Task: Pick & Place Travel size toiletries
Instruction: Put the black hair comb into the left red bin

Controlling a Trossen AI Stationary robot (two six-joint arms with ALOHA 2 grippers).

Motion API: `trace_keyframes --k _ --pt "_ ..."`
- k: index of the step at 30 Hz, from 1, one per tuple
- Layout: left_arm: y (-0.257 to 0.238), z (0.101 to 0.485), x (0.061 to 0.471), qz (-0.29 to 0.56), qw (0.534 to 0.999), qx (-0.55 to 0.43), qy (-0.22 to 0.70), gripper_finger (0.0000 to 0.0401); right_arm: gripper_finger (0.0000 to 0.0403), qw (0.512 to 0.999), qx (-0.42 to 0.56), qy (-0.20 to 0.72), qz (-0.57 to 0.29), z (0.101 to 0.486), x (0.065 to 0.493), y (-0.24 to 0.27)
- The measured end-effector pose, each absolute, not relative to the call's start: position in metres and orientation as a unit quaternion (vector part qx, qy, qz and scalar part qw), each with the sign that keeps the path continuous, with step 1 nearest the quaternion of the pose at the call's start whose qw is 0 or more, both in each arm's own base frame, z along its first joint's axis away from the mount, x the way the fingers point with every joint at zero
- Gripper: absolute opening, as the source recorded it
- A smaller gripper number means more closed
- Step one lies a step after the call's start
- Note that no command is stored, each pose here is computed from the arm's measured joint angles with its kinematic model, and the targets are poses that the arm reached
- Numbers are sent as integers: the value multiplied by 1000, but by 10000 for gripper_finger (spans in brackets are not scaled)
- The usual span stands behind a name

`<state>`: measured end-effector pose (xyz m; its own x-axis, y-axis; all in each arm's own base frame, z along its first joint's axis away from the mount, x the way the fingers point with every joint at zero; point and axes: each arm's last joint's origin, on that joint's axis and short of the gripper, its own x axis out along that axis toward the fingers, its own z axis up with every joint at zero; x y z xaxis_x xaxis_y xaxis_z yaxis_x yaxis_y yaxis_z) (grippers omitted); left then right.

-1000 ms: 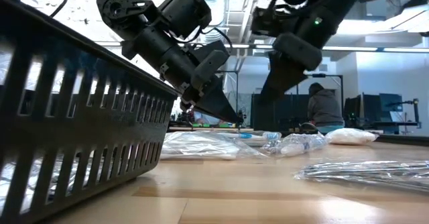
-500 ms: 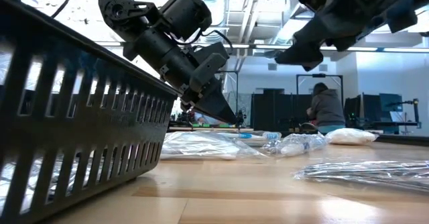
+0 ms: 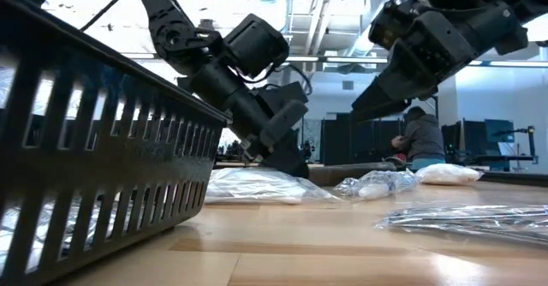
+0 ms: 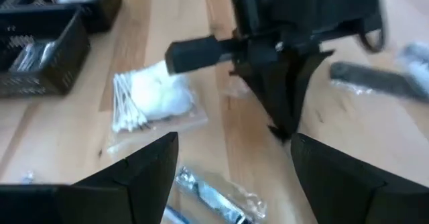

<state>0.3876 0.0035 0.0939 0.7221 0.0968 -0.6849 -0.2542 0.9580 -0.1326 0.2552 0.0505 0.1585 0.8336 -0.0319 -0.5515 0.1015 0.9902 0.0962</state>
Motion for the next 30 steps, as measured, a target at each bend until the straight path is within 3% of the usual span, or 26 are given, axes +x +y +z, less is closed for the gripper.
trace_keyframes --k 14,26,30 --pt "4 94 385 93 907 -122 391 2 281 920 24 380 -95 142 252 34" --pt "4 93 384 85 907 -126 392 2 280 871 10 474 -128 116 286 22" --pt "4 93 385 78 907 -129 392 2 254 856 14 502 -125 111 295 20"
